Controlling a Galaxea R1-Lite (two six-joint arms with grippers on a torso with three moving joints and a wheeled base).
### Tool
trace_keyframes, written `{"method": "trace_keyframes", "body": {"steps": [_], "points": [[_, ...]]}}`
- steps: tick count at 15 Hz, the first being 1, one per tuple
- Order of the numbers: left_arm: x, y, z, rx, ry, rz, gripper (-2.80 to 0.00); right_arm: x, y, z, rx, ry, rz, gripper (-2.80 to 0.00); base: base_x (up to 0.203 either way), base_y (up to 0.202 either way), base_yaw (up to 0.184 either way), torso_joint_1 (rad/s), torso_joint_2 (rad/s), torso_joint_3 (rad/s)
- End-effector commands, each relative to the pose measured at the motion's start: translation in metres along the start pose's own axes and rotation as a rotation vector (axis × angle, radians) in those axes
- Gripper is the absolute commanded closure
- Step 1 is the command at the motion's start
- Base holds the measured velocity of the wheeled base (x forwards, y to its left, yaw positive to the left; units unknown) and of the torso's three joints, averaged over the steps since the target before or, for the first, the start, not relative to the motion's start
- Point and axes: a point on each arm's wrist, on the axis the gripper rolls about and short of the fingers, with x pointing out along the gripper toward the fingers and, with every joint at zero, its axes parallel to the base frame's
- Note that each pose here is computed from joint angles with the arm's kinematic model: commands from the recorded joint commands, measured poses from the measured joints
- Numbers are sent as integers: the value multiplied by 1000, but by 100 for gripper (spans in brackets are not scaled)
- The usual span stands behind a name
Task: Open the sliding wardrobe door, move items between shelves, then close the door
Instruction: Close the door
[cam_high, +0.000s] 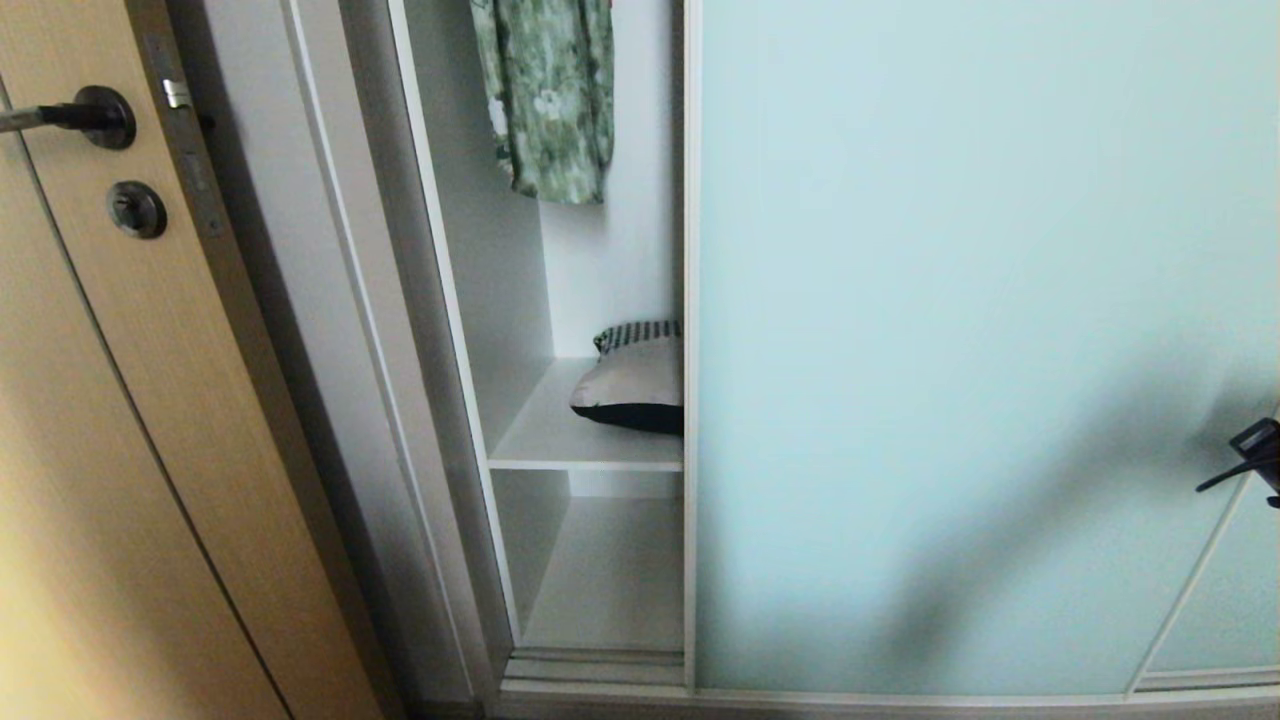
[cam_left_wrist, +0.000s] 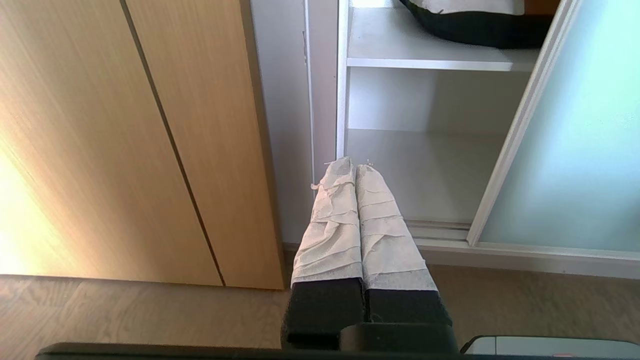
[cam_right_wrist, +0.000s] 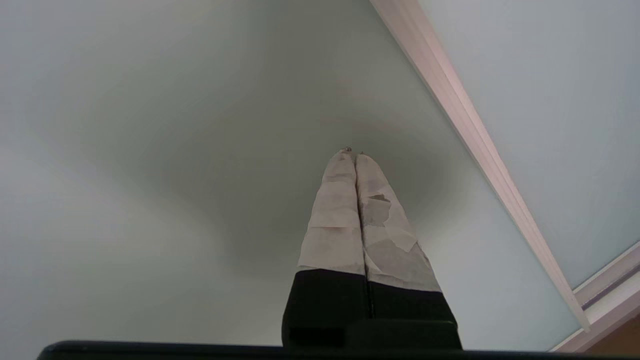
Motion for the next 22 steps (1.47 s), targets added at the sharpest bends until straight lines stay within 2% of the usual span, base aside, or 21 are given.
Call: {"method": "trace_keyframes", "body": {"steps": [1, 6, 11, 16, 19, 22], "points": [[0, 0, 0, 0, 3, 1, 0, 3, 14, -6, -3, 12, 25, 0, 0, 0, 0, 0, 0, 0], [0, 0, 0, 0, 1, -1, 0, 0, 44, -11, -15, -33, -72, 0, 0, 0, 0, 0, 0, 0], [0, 0, 0, -1, 3, 1, 0, -38, 65, 0, -4, 24, -67, 0, 0, 0, 0, 0, 0, 0], [0, 0, 0, 0, 2, 1, 0, -77, 75, -4, 15, 102, -67, 0, 0, 0, 0, 0, 0, 0], [0, 0, 0, 0, 1, 1, 0, -107, 84, 4, 22, 125, -35, 0, 0, 0, 0, 0, 0, 0], [0, 0, 0, 0, 2, 1, 0, -119, 64, 26, 36, 80, -50, 0, 0, 0, 0, 0, 0, 0]]}}
